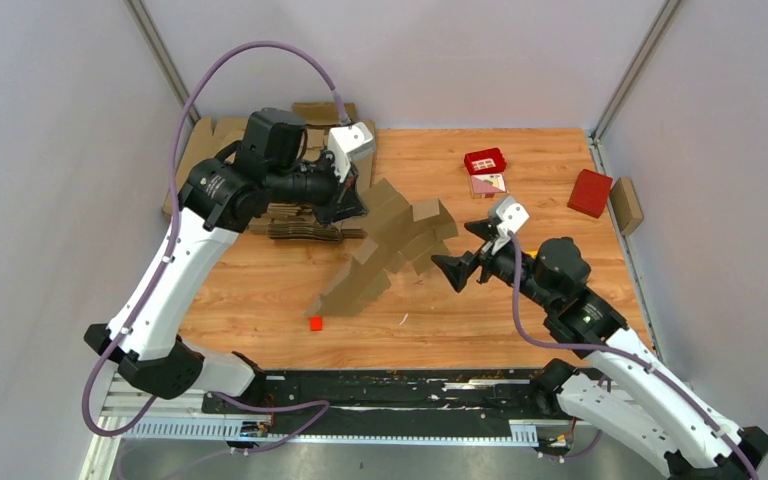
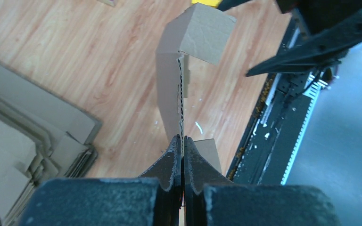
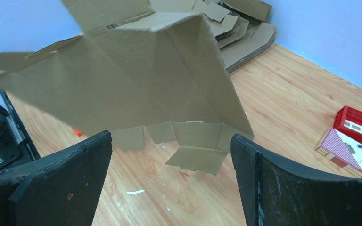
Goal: Fold the paper box
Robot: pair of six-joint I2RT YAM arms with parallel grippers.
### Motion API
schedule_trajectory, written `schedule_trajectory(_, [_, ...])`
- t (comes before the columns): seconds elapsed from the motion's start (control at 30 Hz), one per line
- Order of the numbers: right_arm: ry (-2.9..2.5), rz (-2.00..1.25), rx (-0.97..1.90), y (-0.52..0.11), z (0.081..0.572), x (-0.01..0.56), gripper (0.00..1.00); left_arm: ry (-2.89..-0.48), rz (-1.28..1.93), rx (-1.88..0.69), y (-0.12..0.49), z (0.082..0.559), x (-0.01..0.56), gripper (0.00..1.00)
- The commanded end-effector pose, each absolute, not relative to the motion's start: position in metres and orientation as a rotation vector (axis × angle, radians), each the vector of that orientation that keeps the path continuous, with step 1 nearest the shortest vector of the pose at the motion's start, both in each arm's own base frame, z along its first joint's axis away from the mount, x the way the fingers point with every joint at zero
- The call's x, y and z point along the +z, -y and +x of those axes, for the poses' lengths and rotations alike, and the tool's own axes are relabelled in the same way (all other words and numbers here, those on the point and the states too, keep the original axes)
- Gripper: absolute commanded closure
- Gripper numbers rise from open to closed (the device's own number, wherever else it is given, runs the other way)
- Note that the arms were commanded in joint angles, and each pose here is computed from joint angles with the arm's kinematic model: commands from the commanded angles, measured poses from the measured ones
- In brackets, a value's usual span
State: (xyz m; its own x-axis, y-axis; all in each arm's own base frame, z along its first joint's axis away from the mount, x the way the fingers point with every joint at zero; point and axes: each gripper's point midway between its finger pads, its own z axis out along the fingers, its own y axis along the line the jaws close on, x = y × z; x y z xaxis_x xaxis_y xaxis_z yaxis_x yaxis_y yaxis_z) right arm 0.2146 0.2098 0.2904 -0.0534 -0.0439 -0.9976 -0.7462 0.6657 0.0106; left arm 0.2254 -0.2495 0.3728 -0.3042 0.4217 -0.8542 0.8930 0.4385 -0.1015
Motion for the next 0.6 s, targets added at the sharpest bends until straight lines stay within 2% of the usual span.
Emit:
schedule_trajectory(0.0, [-1.439, -0.686, 0.624, -0.220, 0.231, 0.305, 0.03, -1.823, 1.205, -0.864, 0.254, 0.197, 0.382, 1.00])
schedule_trajectory(0.13, [-1.393, -0.679, 0.554, -0.220, 0.245, 0.304, 0.03, -1.785, 1.259, -0.914, 0.258, 0.182, 0.385, 1.00])
schedule_trajectory(0.47, [-1.252, -0.761, 0.531, -0.224, 0.241, 0.312, 0.02, -1.703, 1.296, -0.909, 0.251, 0.161, 0.398, 1.00])
schedule_trajectory(0.53, [-1.230, -0.802, 0.563, -0.230, 0.235, 0.311, 0.06, -1.689, 1.294, -0.903, 0.250, 0.160, 0.401, 1.00])
schedule_trajectory(0.57, [-1.223, -0.839, 0.591, -0.235, 0.231, 0.310, 0.12, -1.687, 1.283, -0.890, 0.249, 0.162, 0.402, 1.00])
